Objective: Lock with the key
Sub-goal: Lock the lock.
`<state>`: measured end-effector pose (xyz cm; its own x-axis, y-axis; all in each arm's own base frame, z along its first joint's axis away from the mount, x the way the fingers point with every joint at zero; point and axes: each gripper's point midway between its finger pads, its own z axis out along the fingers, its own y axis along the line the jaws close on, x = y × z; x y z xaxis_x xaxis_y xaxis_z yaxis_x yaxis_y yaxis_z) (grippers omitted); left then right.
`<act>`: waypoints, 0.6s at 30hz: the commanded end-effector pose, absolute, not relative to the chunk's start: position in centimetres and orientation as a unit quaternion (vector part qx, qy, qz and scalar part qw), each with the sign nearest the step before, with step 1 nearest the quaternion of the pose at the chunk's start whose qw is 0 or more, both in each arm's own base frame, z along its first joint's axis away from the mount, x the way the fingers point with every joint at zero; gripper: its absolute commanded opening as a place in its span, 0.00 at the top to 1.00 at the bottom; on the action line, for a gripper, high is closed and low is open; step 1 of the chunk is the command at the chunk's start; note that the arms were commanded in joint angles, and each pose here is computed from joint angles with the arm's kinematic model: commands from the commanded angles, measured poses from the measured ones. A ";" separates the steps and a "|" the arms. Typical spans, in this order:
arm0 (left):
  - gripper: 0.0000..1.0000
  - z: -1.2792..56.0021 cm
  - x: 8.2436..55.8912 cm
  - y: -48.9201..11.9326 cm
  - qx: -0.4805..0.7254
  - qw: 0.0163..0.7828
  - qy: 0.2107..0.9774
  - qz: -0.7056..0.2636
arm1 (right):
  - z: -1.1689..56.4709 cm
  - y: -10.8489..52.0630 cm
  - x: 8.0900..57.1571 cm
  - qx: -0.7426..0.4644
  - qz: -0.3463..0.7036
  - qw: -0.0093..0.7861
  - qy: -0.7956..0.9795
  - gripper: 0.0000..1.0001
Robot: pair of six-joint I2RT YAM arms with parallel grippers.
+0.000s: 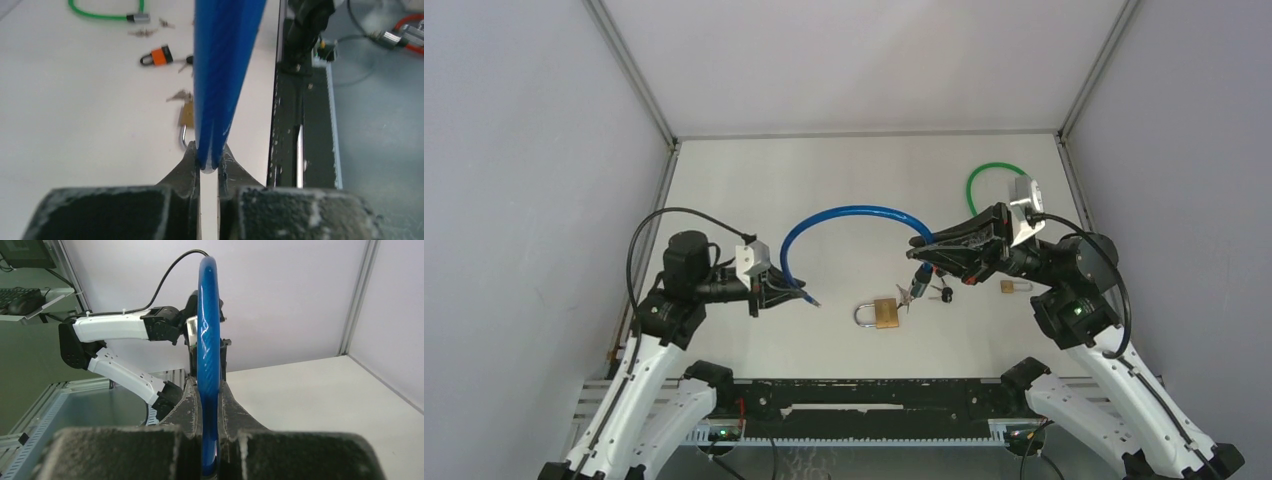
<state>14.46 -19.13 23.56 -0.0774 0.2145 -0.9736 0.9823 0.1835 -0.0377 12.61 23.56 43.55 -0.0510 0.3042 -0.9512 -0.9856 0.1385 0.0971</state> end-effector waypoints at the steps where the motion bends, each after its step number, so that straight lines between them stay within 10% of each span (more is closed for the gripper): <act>1: 1.00 32.7 13.8 -21.2 0.442 0.553 0.532 -0.465 | 46.2 22.9 11.8 -0.355 0.554 0.628 0.415 1.00; 7: 1.00 49.5 9.1 -22.4 0.370 0.670 0.361 -0.533 | 48.5 22.7 13.9 -0.264 0.579 0.673 0.378 1.00; 18: 1.00 54.2 6.4 -25.5 0.393 0.678 0.249 -0.569 | 52.0 22.4 12.9 -0.177 0.596 0.717 0.314 1.00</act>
<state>6.65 -25.78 51.07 0.1925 -0.4880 -0.8513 0.9770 0.0144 0.2126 12.69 24.98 48.83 -0.0109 0.6382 -0.7698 -0.9804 0.1447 0.1338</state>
